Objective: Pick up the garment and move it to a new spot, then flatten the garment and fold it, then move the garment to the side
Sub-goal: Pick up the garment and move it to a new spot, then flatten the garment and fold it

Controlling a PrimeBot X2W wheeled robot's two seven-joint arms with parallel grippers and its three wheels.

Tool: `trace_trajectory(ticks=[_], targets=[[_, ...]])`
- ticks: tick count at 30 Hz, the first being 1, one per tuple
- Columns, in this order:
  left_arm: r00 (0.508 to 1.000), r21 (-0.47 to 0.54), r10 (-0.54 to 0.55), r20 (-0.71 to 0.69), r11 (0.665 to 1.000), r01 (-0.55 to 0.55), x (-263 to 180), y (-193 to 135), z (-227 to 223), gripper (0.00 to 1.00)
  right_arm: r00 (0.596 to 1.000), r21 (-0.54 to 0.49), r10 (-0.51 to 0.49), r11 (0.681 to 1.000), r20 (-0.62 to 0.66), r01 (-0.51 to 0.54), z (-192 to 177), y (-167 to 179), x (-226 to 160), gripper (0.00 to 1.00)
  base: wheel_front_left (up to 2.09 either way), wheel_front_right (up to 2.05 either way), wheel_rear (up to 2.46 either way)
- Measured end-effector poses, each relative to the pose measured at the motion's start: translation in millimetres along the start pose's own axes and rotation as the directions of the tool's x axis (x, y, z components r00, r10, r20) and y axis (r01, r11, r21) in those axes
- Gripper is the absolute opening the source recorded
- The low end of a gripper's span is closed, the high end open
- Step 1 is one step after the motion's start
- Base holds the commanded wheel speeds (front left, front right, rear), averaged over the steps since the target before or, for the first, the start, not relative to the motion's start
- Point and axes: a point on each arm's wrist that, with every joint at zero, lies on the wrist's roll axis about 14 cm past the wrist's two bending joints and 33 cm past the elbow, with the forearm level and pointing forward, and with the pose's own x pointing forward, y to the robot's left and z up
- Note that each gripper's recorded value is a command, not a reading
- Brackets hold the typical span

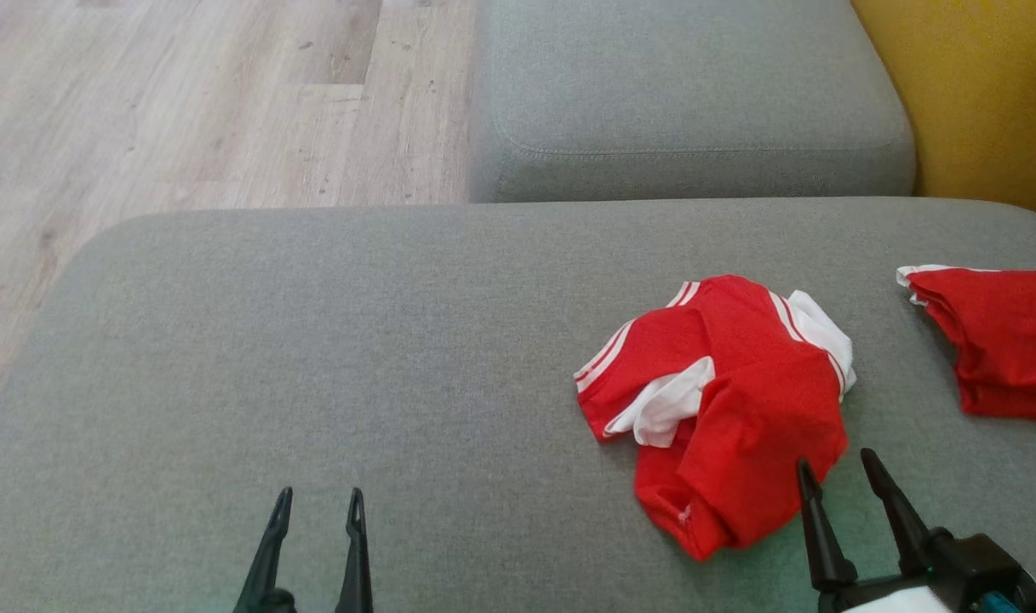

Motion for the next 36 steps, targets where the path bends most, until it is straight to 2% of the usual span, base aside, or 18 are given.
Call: trace_trajectory(ticks=[24,27,31,34,36], targets=[[0.999,0.023,-0.016,0.040,1.000,0.015,7.6,0.0,10.8,1.00,1.000,0.002,0.015,1.000,0.001,-0.015,-0.7,6.2,-3.9,1.00,0.00,0.00,0.00],[0.999,0.014,-0.047,0.015,0.999,0.047,9.4,-5.9,3.8,1.00,1.000,0.003,0.014,1.000,-0.009,-0.014,-3.5,5.9,-4.8,1.00,0.00,0.00,0.00],[0.994,-0.059,-0.108,-0.012,0.992,0.107,21.8,-21.1,-2.4,1.00,1.000,0.017,-0.014,1.000,-0.002,0.014,-1.2,-2.6,-3.7,1.00,0.00,0.00,0.00],[0.978,-0.094,-0.207,-0.013,0.974,0.205,40.4,-48.8,-1.0,1.00,0.999,0.026,-0.042,0.999,0.014,0.041,4.2,-11.5,-1.5,1.00,0.00,0.00,0.00],[0.957,-0.116,-0.291,-0.016,0.951,0.287,52.8,-75.3,-0.6,1.00,0.999,0.025,-0.051,0.998,0.016,0.050,5.2,-14.8,-0.3,1.00,0.00,0.00,0.00]])
